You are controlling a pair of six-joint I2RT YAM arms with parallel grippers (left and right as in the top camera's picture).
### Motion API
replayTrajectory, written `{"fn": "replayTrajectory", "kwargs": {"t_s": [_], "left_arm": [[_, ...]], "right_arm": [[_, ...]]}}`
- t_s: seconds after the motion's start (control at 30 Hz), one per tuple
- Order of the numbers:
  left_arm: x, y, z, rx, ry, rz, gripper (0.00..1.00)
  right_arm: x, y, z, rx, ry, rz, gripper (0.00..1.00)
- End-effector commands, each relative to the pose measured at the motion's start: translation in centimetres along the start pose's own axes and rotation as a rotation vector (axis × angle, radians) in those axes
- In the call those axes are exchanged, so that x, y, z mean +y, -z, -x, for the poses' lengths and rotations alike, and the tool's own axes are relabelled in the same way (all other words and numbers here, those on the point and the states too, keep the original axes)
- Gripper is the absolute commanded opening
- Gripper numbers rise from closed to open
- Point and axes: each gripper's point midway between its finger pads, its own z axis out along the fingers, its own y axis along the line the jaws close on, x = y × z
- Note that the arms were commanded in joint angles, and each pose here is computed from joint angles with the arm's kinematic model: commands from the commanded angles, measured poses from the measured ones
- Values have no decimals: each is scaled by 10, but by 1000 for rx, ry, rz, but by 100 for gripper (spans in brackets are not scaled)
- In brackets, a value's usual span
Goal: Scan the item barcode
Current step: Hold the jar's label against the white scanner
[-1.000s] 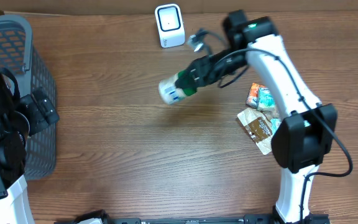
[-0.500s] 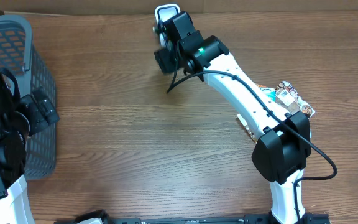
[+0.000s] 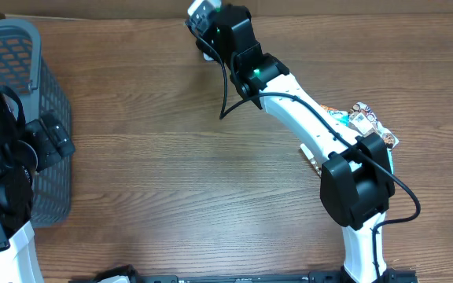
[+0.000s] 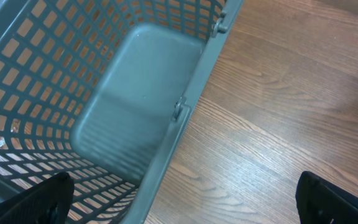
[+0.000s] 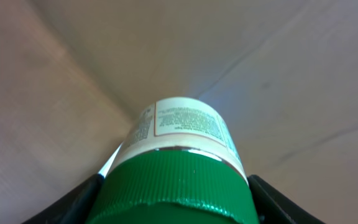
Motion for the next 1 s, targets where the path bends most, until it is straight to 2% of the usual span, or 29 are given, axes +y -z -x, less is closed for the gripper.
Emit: {"fn": "replayTrajectory", "kwargs": {"t_s": [0.0, 0.1, 0.23, 0.3, 0.43, 0.97], "left_arm": [[3, 5, 5, -23, 30, 8, 100], [3, 5, 5, -23, 30, 8, 100], [3, 5, 5, -22, 30, 8, 100], [3, 5, 5, -23, 30, 8, 100], [3, 5, 5, -22, 30, 8, 100], [3, 5, 5, -23, 30, 8, 100]], "right_arm": [[-19, -15, -5, -19, 103, -105, 45], [-25, -30, -10, -60, 139, -161, 52], [-21, -52, -29, -76, 236, -209, 52], [-16, -62, -40, -74, 287, -228, 47], [-5, -72, -49, -84, 356, -232, 51], [-3, -81, -60, -107, 357, -227, 52]]}}
